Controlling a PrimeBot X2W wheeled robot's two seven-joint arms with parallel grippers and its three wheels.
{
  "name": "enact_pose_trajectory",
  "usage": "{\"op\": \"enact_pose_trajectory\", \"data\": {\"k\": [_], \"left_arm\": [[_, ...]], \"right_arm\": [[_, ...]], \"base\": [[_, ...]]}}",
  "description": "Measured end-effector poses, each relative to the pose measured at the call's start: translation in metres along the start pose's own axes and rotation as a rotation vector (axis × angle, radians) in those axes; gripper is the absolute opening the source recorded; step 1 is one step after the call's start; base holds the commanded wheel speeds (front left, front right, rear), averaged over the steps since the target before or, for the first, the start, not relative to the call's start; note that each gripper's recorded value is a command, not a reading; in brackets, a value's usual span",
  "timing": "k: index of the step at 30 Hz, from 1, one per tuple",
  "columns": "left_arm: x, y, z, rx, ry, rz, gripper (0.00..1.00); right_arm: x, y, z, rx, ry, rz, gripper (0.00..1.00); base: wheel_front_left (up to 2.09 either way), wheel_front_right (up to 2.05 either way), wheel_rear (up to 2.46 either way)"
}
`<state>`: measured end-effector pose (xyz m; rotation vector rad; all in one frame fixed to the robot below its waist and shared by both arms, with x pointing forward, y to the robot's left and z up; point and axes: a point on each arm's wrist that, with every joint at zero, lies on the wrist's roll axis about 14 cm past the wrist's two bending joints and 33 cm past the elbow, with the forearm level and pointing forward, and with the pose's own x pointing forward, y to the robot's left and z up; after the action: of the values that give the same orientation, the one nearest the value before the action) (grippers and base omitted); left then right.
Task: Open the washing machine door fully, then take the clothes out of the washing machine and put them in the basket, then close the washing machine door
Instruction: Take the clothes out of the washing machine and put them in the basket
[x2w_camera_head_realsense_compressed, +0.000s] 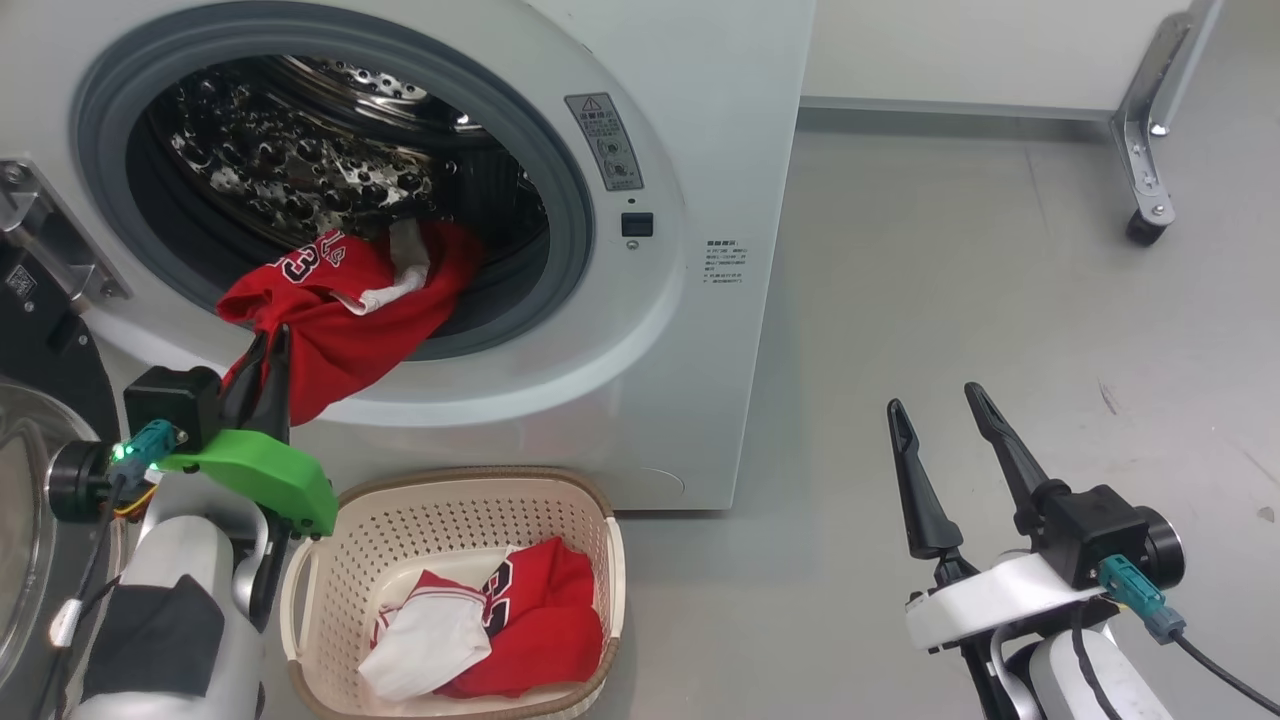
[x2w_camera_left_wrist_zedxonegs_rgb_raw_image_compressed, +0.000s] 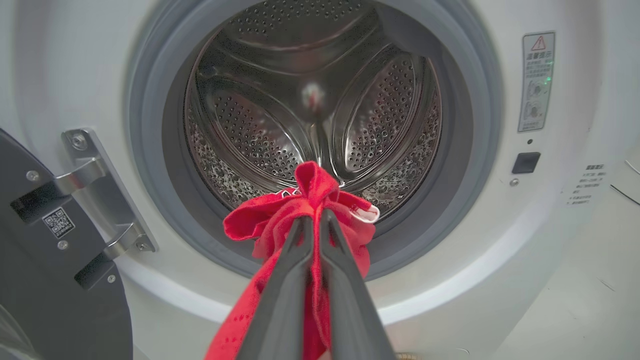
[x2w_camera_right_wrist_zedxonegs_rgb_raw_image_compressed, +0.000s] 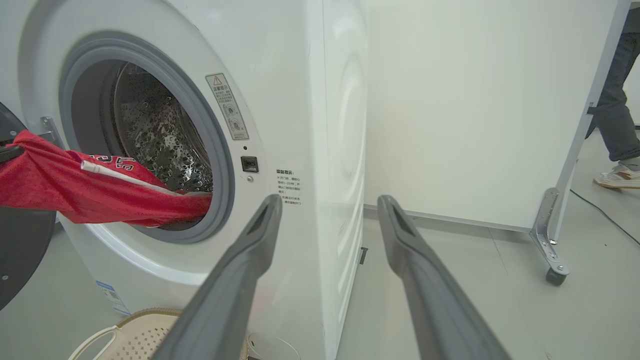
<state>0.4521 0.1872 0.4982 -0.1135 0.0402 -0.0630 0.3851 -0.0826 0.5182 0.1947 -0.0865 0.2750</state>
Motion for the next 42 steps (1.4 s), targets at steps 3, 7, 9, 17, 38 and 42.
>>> {"op": "enact_pose_trajectory", "data": {"k": [3,7,9,17,38,42], "left_arm": [[-0.003,-0.008,0.021,0.042,-0.064,-0.033,0.0],[-0.003,-0.018,0.064,0.056,-0.197,-0.063,0.0],[-0.006,-0.023,0.081,0.059,-0.252,-0.076,0.0],[-0.023,-0.03,0.126,0.048,-0.412,-0.09,0.0],[-0.03,-0.034,0.047,0.016,-0.229,-0.099,0.0],[-0.03,-0.035,0.011,0.009,-0.126,-0.104,0.0]], "right_arm": [[-0.002,0.001,0.005,0.003,-0.013,0.0,1.0],[-0.007,0.001,0.006,0.006,-0.016,-0.006,1.0],[-0.008,0.001,0.008,0.005,-0.02,-0.007,1.0],[-0.011,0.003,0.01,0.013,-0.029,-0.003,1.0],[-0.007,0.0,-0.008,0.038,0.019,-0.005,1.0],[-0.005,-0.002,-0.017,0.035,0.044,-0.008,1.0]], "base": [[0.0,0.0,0.0],[0.0,0.0,0.0],[0.0,0.0,0.0],[0.0,0.0,0.0],[0.0,0.0,0.0],[0.0,0.0,0.0]]}}
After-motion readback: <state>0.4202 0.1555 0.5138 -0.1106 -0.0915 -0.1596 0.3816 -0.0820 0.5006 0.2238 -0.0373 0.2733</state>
